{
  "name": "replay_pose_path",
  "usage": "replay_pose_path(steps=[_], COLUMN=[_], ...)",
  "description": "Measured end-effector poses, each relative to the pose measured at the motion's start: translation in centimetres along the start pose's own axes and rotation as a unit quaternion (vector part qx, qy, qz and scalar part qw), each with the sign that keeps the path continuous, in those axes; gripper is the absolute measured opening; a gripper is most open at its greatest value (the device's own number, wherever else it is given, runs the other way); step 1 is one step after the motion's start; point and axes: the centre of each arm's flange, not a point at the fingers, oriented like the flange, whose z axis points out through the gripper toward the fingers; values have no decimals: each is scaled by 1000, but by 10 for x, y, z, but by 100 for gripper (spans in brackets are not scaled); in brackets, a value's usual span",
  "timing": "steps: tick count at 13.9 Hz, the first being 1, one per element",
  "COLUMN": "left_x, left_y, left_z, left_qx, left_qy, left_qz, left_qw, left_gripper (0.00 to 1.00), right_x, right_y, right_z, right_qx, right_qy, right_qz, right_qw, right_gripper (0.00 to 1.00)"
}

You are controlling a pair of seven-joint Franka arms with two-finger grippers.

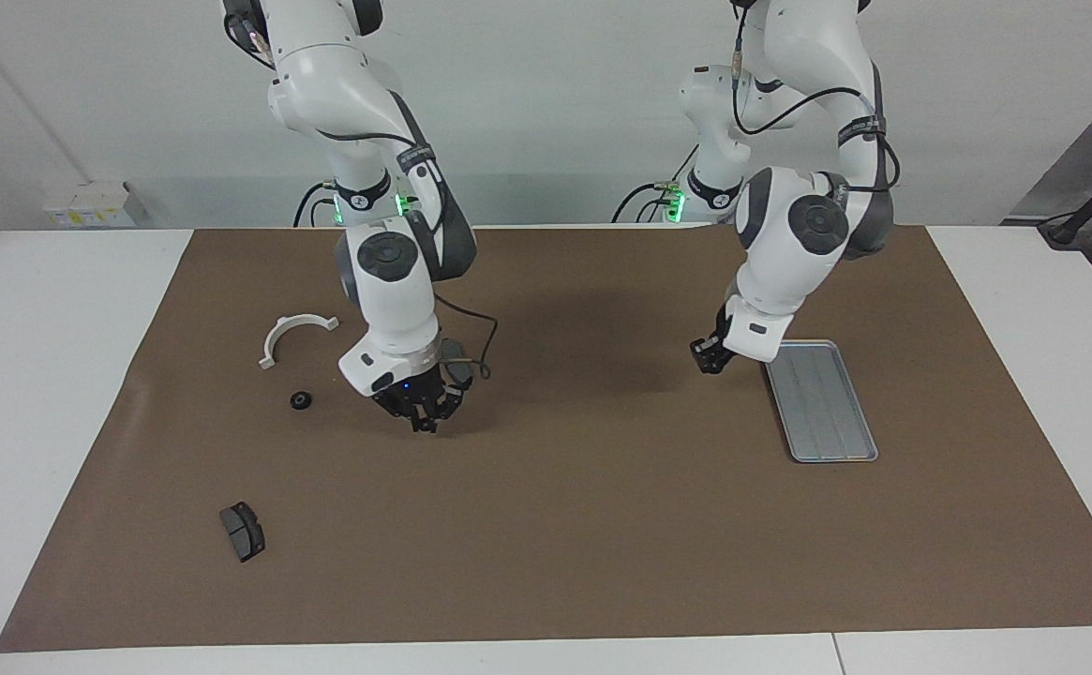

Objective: Place bearing gear from tray to pile

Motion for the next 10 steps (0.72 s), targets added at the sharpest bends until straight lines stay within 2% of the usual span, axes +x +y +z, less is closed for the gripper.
replay_pose_path(steps=[4,6,8,10], left_x=[-55,-76,-86,-88], left_y=[78,103,115,118], left_z=[38,69,82,80], left_qx=[-12,-10,-15,-19], left_qy=[19,18,17,18], left_qz=[-20,-10,-5,-3], left_qw=[1000,1000,1000,1000], left_gripper=[35,35,35,52], right_x=[18,30,40,44], right_y=[40,57,67,66], right_z=[8,14,21,26], right_qx=[3,2,2,5], right_qy=[21,26,28,36], right_qz=[-14,-14,-13,-13], right_qw=[1000,1000,1000,999], right_gripper=[24,24,24,24])
